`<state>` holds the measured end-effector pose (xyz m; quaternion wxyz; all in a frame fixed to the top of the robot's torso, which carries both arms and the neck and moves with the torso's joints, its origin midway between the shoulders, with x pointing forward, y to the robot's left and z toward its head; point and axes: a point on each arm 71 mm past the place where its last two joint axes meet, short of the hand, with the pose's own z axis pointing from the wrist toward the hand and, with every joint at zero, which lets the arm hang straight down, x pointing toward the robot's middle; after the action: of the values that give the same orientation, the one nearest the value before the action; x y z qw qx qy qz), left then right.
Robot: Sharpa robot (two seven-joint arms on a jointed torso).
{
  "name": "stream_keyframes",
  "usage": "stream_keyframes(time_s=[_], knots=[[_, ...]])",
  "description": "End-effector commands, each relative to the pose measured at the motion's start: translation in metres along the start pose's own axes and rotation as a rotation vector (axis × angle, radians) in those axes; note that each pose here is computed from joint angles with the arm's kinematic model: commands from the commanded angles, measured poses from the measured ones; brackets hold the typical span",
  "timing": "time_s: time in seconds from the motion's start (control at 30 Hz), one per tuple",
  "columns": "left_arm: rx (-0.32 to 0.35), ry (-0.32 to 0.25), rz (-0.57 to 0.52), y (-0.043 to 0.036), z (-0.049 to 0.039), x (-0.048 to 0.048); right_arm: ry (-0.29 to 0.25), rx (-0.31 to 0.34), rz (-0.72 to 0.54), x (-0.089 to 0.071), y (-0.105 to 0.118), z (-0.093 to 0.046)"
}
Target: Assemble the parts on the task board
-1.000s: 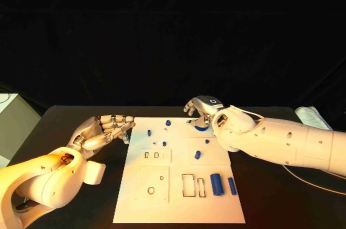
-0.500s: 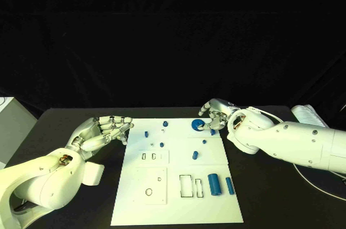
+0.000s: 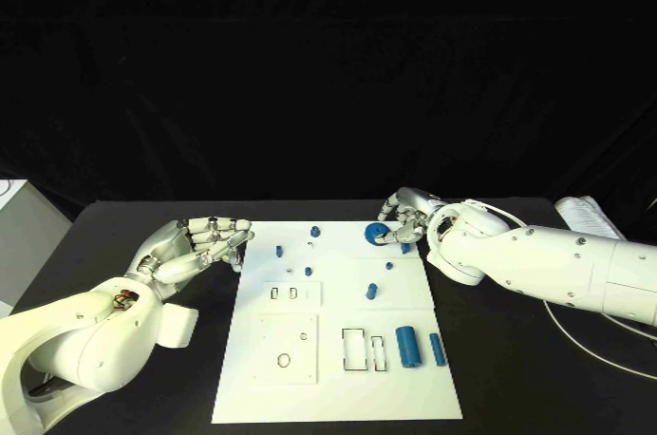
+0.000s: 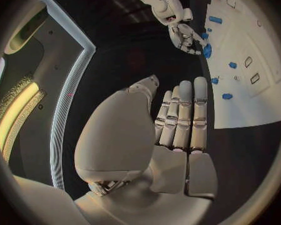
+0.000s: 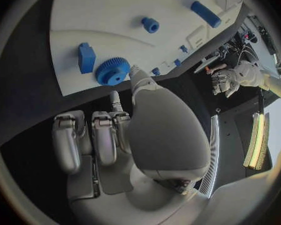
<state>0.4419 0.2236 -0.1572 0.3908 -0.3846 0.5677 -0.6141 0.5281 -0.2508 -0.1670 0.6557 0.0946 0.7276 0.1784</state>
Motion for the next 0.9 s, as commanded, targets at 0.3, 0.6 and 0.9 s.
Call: stream_keyframes(time_s=[0.3,0.6,0.9], knots=[[0.004,0.022,-0.011,-0.0008,0.0008,0.0023,0.036,0.029,0.017,0.0069,-0.0004,0.0048],[0.003,0.023,-0.012,-0.0008,0.0008,0.0024,0.048,0.041,0.014,0.0101,-0.0008,0.0083],[0.002,0.023,-0.011,-0.0007,0.0006,0.002,0.055,0.058,0.009,0.0117,-0.0043,0.0107]])
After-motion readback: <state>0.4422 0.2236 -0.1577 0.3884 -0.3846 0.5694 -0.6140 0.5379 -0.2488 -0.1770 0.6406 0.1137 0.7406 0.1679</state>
